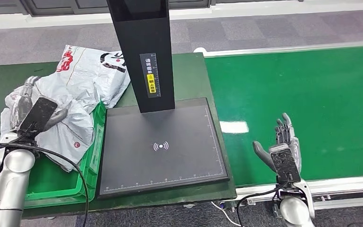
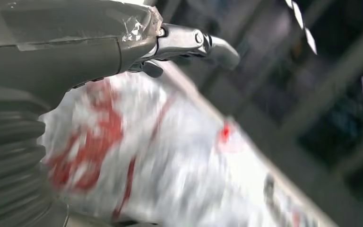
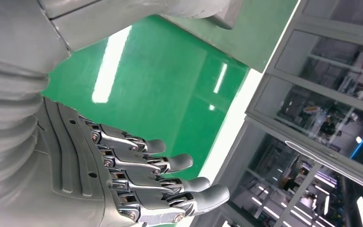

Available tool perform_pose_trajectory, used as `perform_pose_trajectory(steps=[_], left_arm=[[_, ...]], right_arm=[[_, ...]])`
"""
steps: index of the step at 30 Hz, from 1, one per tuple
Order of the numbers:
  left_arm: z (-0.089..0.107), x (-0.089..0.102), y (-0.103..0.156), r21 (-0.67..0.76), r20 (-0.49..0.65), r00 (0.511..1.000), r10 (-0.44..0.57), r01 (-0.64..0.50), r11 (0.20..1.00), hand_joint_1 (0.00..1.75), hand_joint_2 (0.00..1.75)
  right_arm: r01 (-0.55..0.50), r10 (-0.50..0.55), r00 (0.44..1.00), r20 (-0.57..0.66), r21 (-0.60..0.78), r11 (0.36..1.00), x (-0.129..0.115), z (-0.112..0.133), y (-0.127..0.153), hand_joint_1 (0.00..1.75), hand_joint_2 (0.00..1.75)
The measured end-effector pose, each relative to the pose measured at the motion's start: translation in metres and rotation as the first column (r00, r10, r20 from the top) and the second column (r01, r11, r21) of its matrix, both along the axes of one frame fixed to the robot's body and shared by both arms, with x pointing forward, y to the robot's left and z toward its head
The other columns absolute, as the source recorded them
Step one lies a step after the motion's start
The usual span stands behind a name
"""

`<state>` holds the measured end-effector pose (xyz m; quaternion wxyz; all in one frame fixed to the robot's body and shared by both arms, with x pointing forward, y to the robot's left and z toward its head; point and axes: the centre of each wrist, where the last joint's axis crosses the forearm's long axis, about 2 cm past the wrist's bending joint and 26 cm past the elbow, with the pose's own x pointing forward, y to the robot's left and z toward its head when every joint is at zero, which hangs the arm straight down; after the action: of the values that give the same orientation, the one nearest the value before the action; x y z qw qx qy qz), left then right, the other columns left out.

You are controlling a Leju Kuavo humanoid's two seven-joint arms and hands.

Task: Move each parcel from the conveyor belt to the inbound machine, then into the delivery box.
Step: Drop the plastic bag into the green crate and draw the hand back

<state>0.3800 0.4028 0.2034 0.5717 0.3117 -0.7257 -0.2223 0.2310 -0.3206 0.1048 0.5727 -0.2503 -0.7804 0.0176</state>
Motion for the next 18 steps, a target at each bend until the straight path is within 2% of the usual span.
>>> perform_pose_trajectory(steps=[3,7,12,18], left_arm=[[-0.004,-0.004,0.002,-0.068,-0.015,0.994,-0.11,0.108,0.992,0.0,1.75],[-0.004,-0.009,-0.006,-0.153,0.073,0.984,-0.165,0.175,0.973,0.0,1.75],[0.001,-0.006,-0.023,-0.187,0.215,0.968,-0.126,0.167,0.968,0.0,1.75],[0.025,0.014,-0.064,-0.199,0.378,0.924,-0.055,0.14,0.97,0.0,1.75]], right_arm=[[-0.003,0.003,1.0,-0.003,-0.003,1.0,0.001,0.0,-0.002,0.0,1.75],[-0.009,0.009,1.0,0.01,-0.008,1.0,0.006,0.003,-0.001,0.0,1.75],[-0.003,0.004,0.999,0.032,-0.014,1.0,0.014,0.007,0.003,0.0,1.75],[0.011,-0.01,0.999,0.053,-0.011,1.0,0.023,0.011,0.007,0.0,1.75]])
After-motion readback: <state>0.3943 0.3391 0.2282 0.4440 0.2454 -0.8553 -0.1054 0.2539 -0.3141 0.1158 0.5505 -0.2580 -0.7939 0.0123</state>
